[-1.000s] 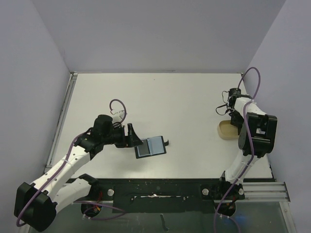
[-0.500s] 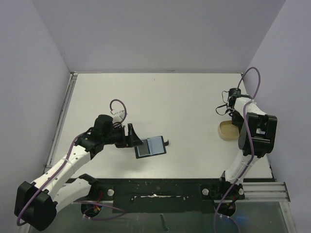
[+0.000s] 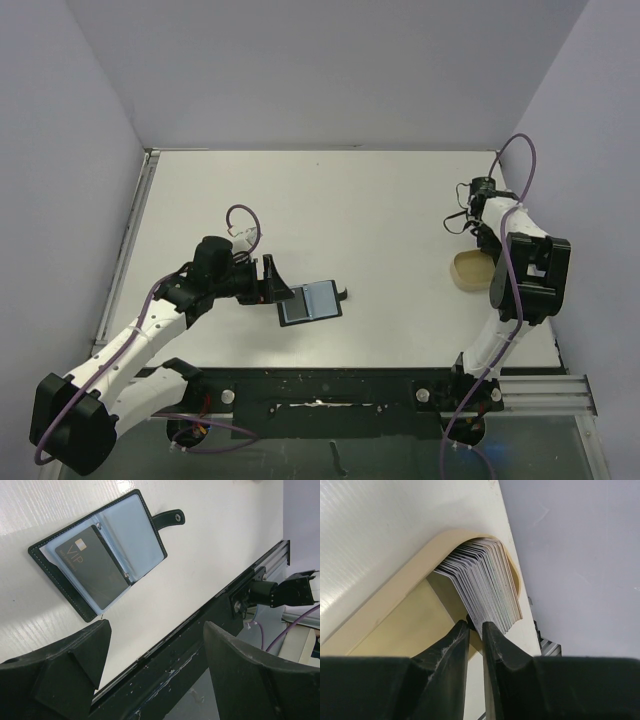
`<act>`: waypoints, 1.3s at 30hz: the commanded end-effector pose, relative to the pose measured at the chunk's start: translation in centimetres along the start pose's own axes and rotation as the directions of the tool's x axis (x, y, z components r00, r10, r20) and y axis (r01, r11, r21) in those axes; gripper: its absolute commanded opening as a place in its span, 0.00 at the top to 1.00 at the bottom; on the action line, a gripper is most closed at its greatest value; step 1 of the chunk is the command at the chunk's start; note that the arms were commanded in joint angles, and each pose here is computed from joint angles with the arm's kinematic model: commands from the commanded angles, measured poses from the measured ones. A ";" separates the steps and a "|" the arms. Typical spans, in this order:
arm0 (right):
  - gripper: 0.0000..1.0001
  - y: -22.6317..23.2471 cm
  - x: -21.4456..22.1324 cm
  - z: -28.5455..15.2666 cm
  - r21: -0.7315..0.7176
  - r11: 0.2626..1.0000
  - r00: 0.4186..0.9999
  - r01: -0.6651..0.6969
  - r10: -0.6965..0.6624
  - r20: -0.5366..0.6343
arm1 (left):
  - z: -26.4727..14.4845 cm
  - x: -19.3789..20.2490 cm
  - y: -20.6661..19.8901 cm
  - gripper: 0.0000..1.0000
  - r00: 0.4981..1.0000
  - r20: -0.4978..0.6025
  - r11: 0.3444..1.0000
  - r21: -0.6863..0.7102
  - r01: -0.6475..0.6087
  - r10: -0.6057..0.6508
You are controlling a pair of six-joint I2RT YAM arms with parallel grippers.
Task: Put the credit cards into the card holder
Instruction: Pick up the credit card from the storage box.
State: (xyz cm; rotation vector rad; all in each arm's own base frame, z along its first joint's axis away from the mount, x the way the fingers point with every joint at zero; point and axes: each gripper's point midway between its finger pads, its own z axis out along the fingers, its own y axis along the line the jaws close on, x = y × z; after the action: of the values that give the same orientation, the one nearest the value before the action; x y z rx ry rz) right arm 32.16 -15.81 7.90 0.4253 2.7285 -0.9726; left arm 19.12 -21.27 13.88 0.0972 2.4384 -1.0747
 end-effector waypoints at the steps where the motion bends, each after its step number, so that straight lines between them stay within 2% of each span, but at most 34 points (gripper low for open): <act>1: 0.85 -1.9 -2.5 -2.7 0.034 0.998 0.995 -0.049 0.046 0.091 | -0.6 -1.7 -1.7 0.26 0.998 0.047 0.998 0.038 -0.048 0.046; 5: 0.90 -1.6 -2.8 -3.6 0.020 0.999 0.992 -0.049 0.046 0.116 | -0.6 -1.8 -1.7 0.26 0.997 0.055 0.998 0.042 -0.050 0.048; 9: 1.00 -0.5 -2.8 -4.4 -0.060 0.997 0.991 -0.046 0.054 0.124 | -0.6 -1.8 -1.7 0.26 0.998 0.053 0.998 0.043 -0.048 0.046; 14: 1.00 2.9 -2.3 -7.4 -0.206 0.979 0.988 0.006 0.025 0.151 | -0.5 -1.8 -1.7 0.26 0.998 0.051 0.997 0.060 -0.046 0.043; 18: 1.00 4.3 -1.8 -10.7 -0.265 0.964 0.982 0.011 0.040 0.186 | -0.7 -2.1 -1.7 0.25 0.997 0.060 0.997 0.055 -0.046 0.043; 24: 1.00 5.7 -1.1 -16.9 -0.426 0.905 0.951 -0.002 0.133 0.279 | -1.3 -2.6 -1.5 0.26 0.993 0.107 0.999 0.025 -0.049 0.046; 27: 1.00 7.9 -0.4 -20.7 -0.563 0.826 0.923 0.033 0.190 0.333 | -1.4 -2.7 -1.4 0.28 0.992 0.124 0.999 0.022 -0.030 0.027; 30: 1.00 10.3 0.5 -24.5 -0.701 0.709 0.892 0.075 0.267 0.365 | -1.7 -3.0 -2.2 0.30 0.990 0.142 0.998 0.057 0.001 -0.009; 35: 1.00 13.7 2.9 -31.4 -0.859 0.467 0.842 0.210 0.359 0.402 | -2.1 -3.9 -3.9 0.33 0.980 0.177 0.989 0.132 0.063 -0.086; 39: 1.00 15.1 5.0 -36.1 -0.907 0.270 0.824 0.324 0.391 0.411 | -2.5 -4.2 -6.3 0.37 0.966 0.178 0.948 0.292 0.128 -0.185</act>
State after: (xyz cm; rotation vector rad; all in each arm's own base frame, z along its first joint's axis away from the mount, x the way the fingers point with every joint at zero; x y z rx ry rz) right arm 29.17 14.25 20.28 -0.0187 2.3031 0.3383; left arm 20.00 -21.71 17.22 -0.0725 2.3062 -1.1908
